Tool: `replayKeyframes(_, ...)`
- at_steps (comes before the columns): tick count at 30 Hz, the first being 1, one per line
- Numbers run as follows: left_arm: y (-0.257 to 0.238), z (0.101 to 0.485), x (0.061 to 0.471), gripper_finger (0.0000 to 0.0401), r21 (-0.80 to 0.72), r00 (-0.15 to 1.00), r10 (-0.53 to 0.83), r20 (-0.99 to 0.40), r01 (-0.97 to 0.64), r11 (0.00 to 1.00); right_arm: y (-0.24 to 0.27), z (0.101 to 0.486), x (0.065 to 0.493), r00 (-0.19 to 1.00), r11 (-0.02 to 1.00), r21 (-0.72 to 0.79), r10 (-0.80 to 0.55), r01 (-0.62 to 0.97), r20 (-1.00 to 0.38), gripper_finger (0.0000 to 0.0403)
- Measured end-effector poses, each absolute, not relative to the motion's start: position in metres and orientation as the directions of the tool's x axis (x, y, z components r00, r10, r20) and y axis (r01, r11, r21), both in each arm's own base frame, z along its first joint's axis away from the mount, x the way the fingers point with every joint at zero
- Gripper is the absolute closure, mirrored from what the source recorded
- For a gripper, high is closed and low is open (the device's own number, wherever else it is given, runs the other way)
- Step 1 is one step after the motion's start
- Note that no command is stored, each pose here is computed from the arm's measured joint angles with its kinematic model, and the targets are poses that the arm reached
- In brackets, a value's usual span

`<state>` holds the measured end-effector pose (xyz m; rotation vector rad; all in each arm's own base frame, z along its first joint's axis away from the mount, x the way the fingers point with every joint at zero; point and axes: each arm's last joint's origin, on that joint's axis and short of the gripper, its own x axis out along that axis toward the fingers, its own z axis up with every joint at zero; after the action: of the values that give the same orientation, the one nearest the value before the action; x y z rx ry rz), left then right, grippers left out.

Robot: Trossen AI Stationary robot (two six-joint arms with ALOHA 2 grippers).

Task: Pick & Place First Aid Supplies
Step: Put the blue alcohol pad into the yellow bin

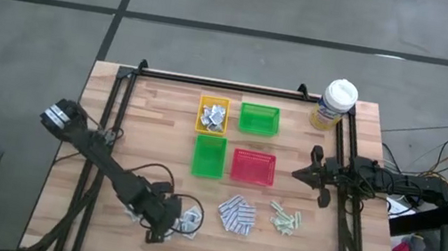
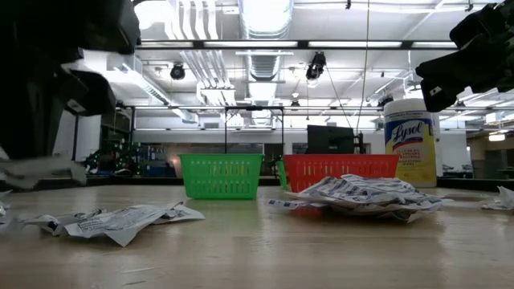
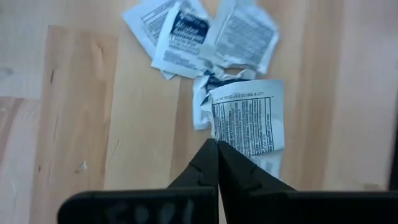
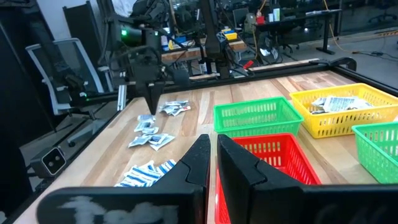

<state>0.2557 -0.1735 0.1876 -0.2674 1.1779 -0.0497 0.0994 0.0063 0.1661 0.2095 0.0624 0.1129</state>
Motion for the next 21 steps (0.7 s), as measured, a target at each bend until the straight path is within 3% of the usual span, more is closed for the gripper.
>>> replayKeyframes(6, -0.168, 0.211, 0.249, 0.0401, -0.257, 0.459, -0.192, -0.867, -0.083, 0.963, 0.006, 0.166, 0.099, 0.992, 0.972, 0.211, 0.118, -0.105, -0.05, 0.0374)
replayKeyframes(14, -0.156, 0.245, 0.253, 0.0401, -0.202, 0.613, -0.108, -0.782, -0.086, 0.976, 0.006, 0.166, 0.099, 0.992, 0.972, 0.211, 0.118, -0.105, -0.05, 0.0374)
replayKeyframes(21, -0.133, 0.262, 0.269, 0.0401, -0.116, 0.665, -0.028, -0.746, -0.088, 0.989, 0.006, 0.166, 0.099, 0.992, 0.972, 0.211, 0.118, -0.105, -0.05, 0.0374)
